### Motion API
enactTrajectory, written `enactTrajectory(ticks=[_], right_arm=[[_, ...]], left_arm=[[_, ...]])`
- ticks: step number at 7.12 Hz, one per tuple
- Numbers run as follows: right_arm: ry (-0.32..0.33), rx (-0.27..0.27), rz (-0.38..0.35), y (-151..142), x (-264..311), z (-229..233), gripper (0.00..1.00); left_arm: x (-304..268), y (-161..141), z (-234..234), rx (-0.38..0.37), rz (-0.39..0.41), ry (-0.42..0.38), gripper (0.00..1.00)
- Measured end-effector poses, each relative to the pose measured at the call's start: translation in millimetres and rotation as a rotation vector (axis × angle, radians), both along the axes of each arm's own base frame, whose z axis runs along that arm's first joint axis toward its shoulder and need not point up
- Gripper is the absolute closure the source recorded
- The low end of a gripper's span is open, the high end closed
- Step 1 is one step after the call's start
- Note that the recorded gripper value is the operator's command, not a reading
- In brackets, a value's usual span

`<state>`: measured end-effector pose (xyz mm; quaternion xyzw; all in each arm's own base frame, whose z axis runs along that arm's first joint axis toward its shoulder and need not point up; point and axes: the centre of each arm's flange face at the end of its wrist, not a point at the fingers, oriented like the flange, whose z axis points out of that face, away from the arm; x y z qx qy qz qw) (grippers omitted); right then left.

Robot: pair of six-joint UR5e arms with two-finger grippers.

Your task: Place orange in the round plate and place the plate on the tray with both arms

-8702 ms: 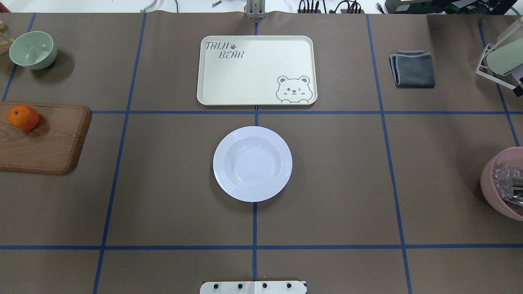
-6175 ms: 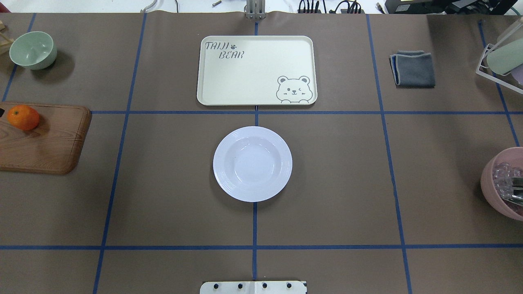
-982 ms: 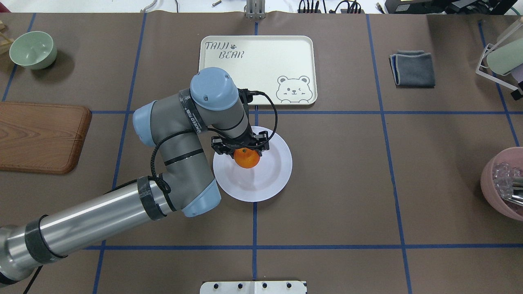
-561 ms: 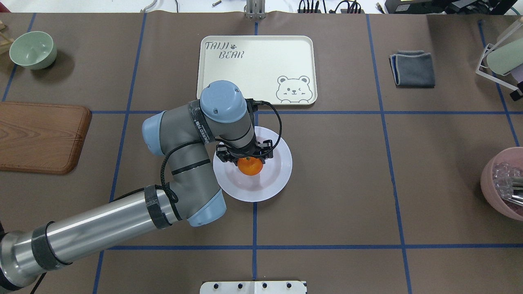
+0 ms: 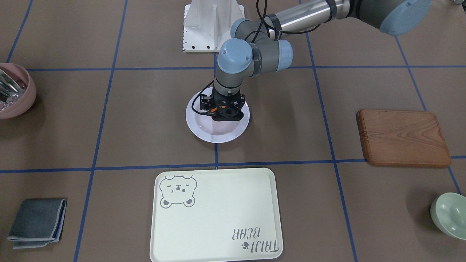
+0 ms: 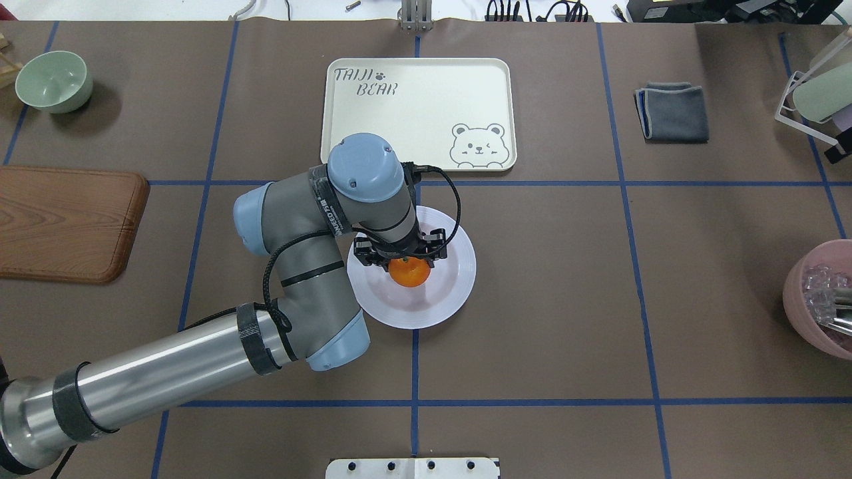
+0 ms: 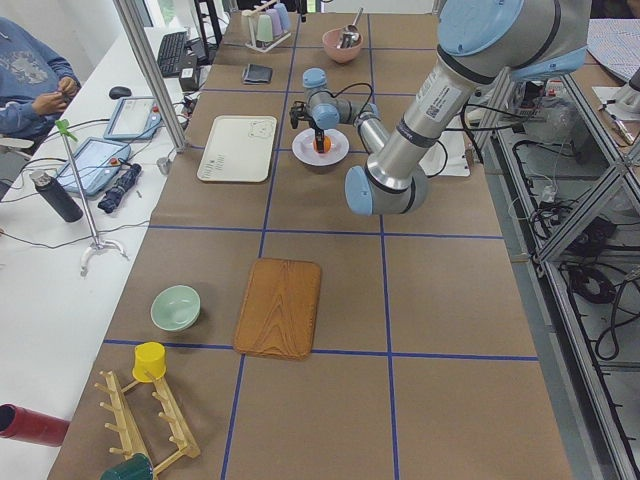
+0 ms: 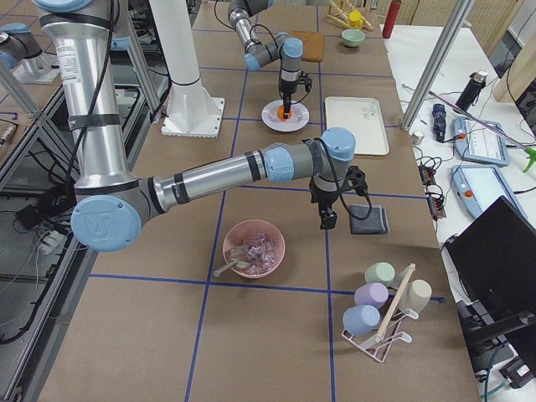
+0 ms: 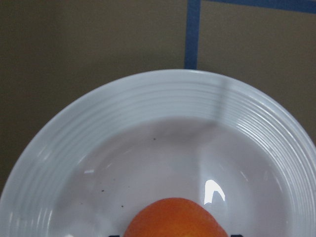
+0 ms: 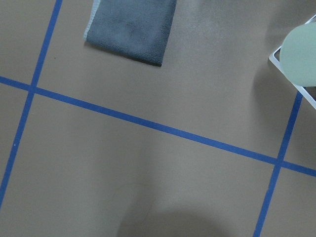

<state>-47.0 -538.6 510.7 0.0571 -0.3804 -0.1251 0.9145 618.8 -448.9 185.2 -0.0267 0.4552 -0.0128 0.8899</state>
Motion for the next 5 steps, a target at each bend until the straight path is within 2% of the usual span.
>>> enactTrajectory(ticks=[3,5], right_arm=[[-0.023,-0.028,0.025,-4,-37,-12,0.0],[-0.084,-0.047,0.05,0,-93,-28,0.0]], left_arm=[[-7,-5,-2,0.004,-0.009,0.008,0.03],[-40,-17,1,0.023,-0.03,0.031,0.03]])
